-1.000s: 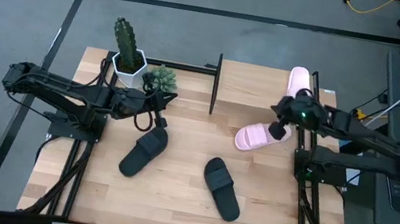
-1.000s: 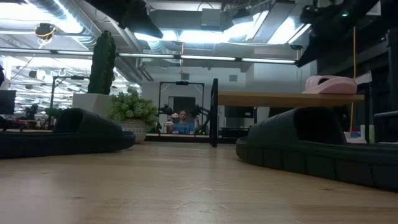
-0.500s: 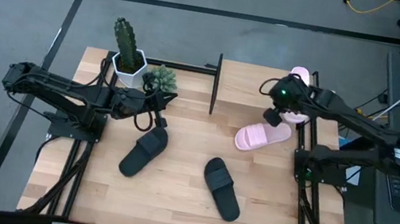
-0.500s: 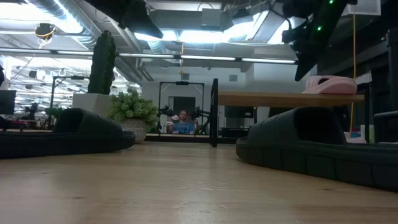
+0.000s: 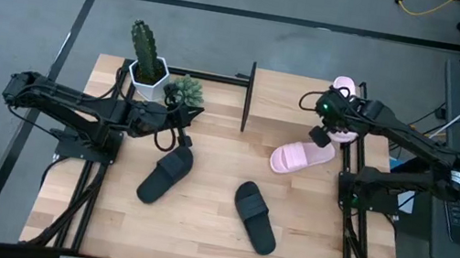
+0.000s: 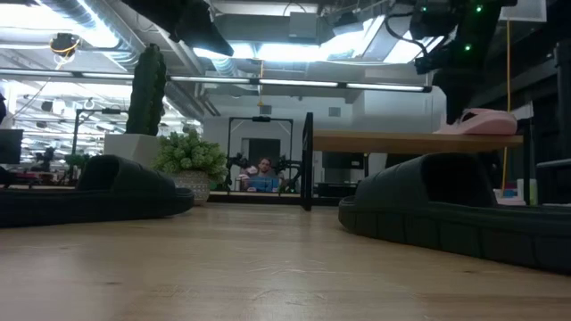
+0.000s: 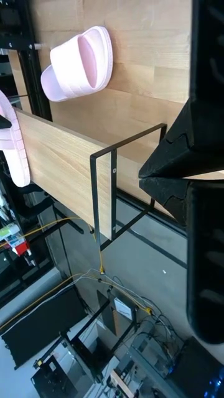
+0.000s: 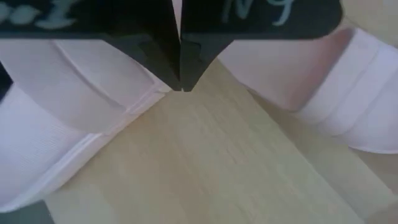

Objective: Pick and place slides into the shelf
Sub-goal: Put the left pink slides on the shelf, then put the pink slides on the shelf

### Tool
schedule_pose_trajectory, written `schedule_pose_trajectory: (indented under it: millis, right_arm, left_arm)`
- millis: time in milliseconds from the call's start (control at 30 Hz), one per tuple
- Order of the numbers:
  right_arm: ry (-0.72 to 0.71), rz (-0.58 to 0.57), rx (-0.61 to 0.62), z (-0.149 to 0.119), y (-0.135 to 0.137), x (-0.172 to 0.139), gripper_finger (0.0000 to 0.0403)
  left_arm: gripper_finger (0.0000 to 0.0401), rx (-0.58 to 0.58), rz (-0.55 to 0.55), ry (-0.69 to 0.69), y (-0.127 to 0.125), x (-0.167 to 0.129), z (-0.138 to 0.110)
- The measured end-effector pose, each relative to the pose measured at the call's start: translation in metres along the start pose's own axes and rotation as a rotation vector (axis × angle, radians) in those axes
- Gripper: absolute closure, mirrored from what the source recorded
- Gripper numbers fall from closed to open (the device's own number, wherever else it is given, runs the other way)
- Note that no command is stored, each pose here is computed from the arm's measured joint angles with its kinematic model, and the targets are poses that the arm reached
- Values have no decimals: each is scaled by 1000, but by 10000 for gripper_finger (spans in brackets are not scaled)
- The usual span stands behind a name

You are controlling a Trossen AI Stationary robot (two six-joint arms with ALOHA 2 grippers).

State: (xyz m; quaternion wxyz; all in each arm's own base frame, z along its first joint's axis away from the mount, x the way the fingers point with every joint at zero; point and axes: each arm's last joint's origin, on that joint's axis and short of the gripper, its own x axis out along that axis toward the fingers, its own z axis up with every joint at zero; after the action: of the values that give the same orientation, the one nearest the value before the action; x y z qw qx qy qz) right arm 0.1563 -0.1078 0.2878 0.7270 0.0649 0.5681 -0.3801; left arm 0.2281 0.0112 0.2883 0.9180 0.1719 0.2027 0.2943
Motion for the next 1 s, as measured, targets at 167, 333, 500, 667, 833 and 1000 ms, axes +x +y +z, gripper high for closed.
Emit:
schedule_pose_trajectory:
  millis: [167, 333, 500, 667, 833, 1000]
  right_arm:
    - [-4, -31, 2, 0, -1, 0, 403]
    - [7, -34, 10, -1, -1, 0, 403]
    - [39, -55, 9, -4, -2, 0, 402]
    - [6, -48, 12, -1, -2, 0, 402]
    - [-68, 23, -17, 5, 2, -2, 403]
    - [-206, 44, -58, 6, 5, -17, 403]
  left_arm:
    - [401, -2, -1, 0, 0, 0, 0]
    - [401, -2, -1, 0, 0, 0, 0]
    - [401, -2, 0, 0, 0, 0, 0]
    - [401, 4, -2, 7, 0, 0, -1]
    - [401, 4, -2, 7, 0, 0, -1]
    - [401, 4, -2, 7, 0, 0, -1]
